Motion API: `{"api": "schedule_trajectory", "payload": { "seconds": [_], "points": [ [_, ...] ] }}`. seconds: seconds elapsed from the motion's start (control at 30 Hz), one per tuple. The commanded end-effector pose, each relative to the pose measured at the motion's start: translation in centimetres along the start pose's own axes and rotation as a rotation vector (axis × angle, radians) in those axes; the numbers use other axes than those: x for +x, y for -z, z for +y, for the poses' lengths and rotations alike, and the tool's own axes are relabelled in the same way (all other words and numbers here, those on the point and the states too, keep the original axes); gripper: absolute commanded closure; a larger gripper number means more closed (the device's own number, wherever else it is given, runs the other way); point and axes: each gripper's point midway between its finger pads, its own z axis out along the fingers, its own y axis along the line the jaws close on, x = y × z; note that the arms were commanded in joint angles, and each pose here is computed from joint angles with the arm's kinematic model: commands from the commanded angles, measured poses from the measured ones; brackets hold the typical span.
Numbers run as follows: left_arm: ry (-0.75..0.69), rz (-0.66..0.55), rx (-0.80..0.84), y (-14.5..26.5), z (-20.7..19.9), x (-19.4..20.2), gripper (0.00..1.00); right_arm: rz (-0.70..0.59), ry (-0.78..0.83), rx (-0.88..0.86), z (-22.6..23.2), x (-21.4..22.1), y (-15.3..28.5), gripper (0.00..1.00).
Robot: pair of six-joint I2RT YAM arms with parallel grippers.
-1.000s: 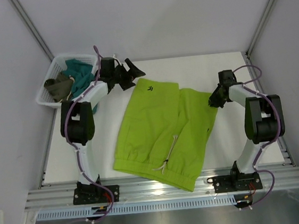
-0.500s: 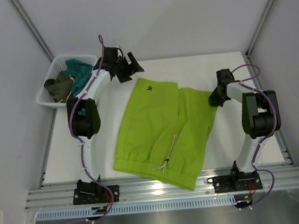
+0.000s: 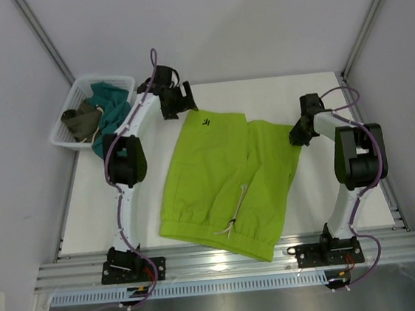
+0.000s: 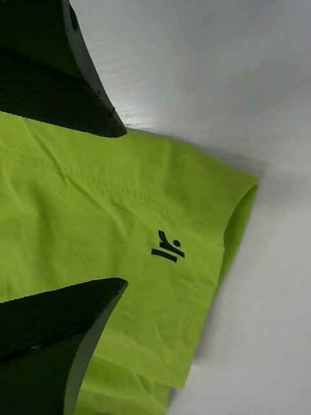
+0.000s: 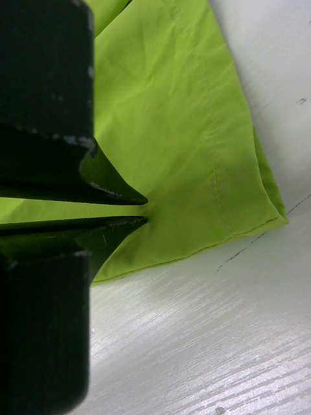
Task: Fold and stack the shorts
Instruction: Flatten the shorts out
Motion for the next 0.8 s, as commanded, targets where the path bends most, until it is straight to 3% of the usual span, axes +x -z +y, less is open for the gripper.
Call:
{"api": "schedule_trajectory", "payload": {
  "seconds": [0.0,0.23,0.33,0.5,0.53,0.77],
  "points": [
    [-0.107,0.044,-0.044,-0.6,-0.9,1.7,0.1,0.014,0.023,0.061,-1.4,0.3,-0.9,0.85],
    [-0.195,0.064,-0.157,-1.2,-0.4,3.6,0.11,0.013,0.034,0.07,-1.6,0.2,-0.6,0.85],
    [-0.199,0.059,-0.194,-1.6,0.3,3.6,0.18,0.017,0.039,0.073,-1.7,0.4,-0.6,0.85],
    [-0.19,0.084,-0.254,-2.6,1.7,4.4,0.37,0.016,0.04,0.071,-1.8,0.6,-0.4,0.85],
    [-0.189,0.093,-0.267,-2.9,2.1,4.7,0.45,0.016,0.042,0.069,-1.8,0.5,-0.4,0.85],
    [-0.212,0.093,-0.343,-2.4,3.0,4.4,0.48,0.017,0.05,0.068,-1.9,0.6,0.0,0.86]
  ]
}}
